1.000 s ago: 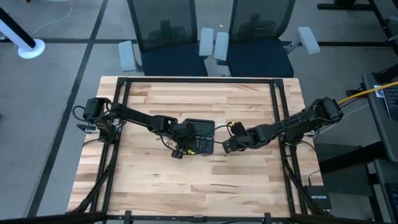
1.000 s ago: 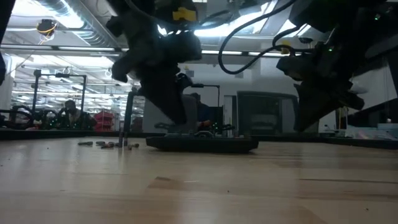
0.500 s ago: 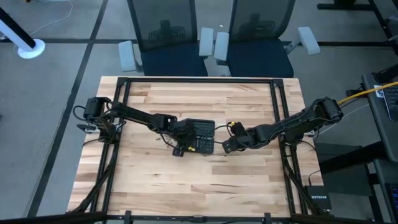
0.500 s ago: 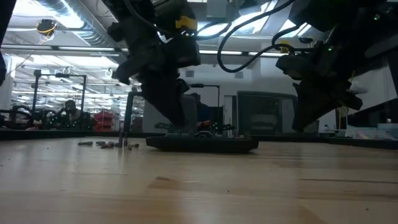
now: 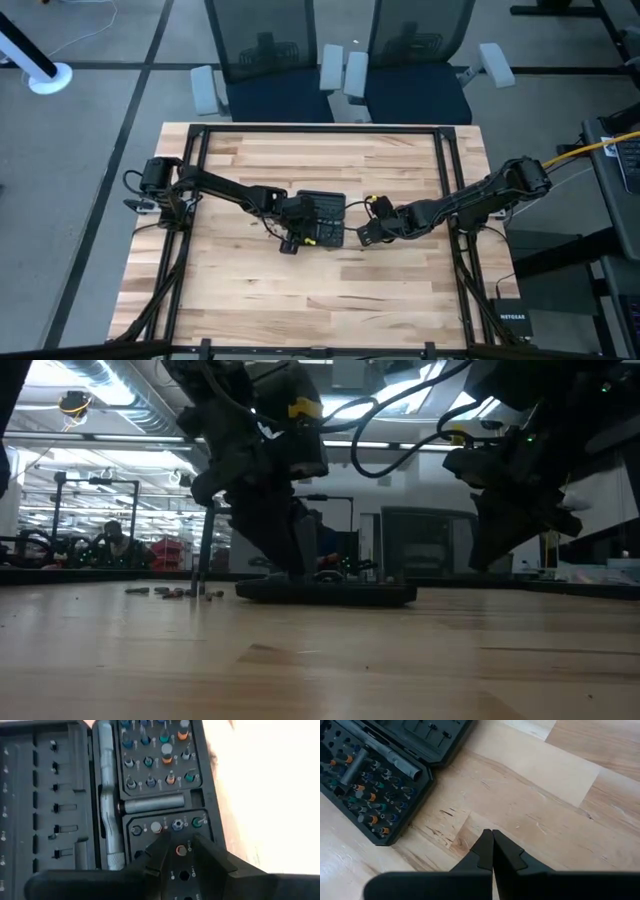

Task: Prefit tool cases
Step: Remove the orange socket bit from the black prefit tool case

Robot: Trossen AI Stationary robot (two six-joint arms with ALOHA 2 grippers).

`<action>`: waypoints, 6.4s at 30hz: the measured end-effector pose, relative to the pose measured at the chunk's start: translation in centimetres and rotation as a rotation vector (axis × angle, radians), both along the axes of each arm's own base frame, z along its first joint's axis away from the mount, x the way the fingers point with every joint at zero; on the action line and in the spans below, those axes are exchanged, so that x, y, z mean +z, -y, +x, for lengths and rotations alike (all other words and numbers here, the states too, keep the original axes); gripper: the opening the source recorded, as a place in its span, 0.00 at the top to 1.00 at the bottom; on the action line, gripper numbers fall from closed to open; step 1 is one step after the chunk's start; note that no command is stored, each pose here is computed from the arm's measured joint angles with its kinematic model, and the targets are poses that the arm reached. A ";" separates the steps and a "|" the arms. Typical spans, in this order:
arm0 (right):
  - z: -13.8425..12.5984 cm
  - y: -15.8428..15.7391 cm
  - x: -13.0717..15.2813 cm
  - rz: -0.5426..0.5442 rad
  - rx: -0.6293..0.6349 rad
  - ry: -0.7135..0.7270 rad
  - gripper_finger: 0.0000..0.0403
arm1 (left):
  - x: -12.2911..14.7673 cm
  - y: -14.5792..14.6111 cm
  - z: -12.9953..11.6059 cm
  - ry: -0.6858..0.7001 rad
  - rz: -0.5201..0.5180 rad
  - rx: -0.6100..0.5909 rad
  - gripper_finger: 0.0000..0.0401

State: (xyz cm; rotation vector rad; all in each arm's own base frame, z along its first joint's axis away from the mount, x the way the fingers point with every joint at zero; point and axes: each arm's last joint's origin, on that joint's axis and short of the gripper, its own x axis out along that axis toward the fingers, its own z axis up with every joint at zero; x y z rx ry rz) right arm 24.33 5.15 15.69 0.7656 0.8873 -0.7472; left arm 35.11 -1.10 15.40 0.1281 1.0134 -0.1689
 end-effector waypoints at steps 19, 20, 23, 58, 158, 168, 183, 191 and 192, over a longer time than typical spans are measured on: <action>1.8 -0.4 1.0 0.013 0.044 0.204 1.00 | -0.6 -0.1 -0.1 -0.036 0.033 -0.041 0.95; 2.3 -0.6 1.2 0.017 0.057 0.257 1.00 | -0.6 -0.1 -0.1 -0.036 0.033 -0.039 0.97; 3.6 -0.6 0.9 0.022 0.061 0.340 1.00 | -0.6 -0.1 -0.1 -0.035 0.037 -0.018 0.98; 7.0 -1.3 -5.8 0.214 -0.016 0.382 1.00 | 4.6 -1.2 -1.3 0.092 0.063 0.038 1.00; 7.5 2.5 -3.4 0.140 -0.044 0.471 1.00 | -1.0 -0.2 2.1 0.144 0.010 0.112 1.00; 8.2 2.4 -6.5 0.205 -0.093 0.435 1.00 | -1.5 -0.4 2.3 0.140 0.011 0.128 1.00; 8.1 2.4 -6.9 0.229 -0.104 0.414 1.00 | 1.9 -1.0 1.6 0.226 0.066 0.109 1.00; 8.1 2.4 -6.9 0.227 -0.101 0.420 1.00 | 3.7 -1.3 -2.2 -0.028 0.108 0.089 1.00; 8.1 2.4 -6.9 0.226 -0.101 0.420 1.00 | 4.0 -1.2 -2.9 -0.062 0.112 0.082 1.00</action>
